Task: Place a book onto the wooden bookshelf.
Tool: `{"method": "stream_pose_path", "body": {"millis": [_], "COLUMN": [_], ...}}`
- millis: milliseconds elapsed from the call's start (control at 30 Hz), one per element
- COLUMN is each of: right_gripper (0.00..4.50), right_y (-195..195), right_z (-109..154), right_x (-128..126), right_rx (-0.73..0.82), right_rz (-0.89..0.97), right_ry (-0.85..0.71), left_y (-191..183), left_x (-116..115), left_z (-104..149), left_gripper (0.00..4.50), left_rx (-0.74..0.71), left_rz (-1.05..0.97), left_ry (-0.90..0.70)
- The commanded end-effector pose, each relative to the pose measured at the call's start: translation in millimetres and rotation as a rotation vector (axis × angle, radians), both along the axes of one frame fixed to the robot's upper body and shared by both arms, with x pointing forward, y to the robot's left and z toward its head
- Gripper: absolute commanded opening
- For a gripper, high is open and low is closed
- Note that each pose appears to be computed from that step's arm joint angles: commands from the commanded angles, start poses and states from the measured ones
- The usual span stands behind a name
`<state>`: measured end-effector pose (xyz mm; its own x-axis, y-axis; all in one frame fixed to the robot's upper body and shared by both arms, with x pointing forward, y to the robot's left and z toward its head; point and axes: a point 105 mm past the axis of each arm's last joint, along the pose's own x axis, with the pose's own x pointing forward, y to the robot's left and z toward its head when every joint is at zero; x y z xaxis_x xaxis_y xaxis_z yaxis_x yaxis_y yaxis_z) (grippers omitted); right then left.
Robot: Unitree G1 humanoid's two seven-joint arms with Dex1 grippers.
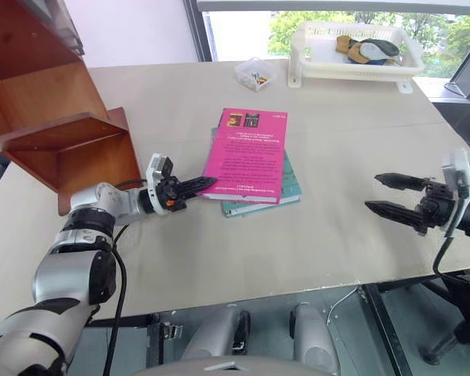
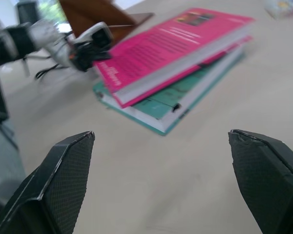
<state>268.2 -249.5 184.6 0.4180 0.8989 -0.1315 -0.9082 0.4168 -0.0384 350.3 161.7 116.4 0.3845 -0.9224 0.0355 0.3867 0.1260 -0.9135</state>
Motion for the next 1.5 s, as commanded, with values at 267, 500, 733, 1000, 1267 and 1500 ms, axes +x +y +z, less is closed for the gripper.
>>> {"method": "stream_pose_path", "body": {"millis": [267,500,733,1000,1267,1500], "right_gripper": [4.5,4.5,4.5,4.5,4.5,4.5], "right_y": [3.3,4.7,3.0,0.3,3.8,11.1], "right_z": [7.9,5.7,8.1,8.4,13.9,17.6], "right_x": [3.6,5.4,7.3,13.0,27.5,41.9], "right_rx": [-0.099,-0.091,-0.079,-0.064,-0.052,-0.042], "right_rz": [0.115,0.113,0.105,0.089,0.098,0.135], "right_ry": [-0.105,-0.104,-0.109,-0.11,-0.124,-0.137], "left_y": [-14.4,-65.3,-97.5,-90.4,-57.3,-10.0], "left_x": [-7.5,-35.2,-37.3,-13.7,-7.6,-21.1], "left_z": [51.3,94.8,120.8,164.9,206.3,222.0], "left_gripper": [0.04,0.04,0.04,0.04,0.04,0.04], "left_rx": [-0.003,0.204,0.586,1.217,1.671,1.842], "left_rz": [-0.008,-0.078,-0.044,0.047,0.015,0.045], "left_ry": [-0.306,-0.801,-1.39,-2.075,-2.377,-2.269]}}
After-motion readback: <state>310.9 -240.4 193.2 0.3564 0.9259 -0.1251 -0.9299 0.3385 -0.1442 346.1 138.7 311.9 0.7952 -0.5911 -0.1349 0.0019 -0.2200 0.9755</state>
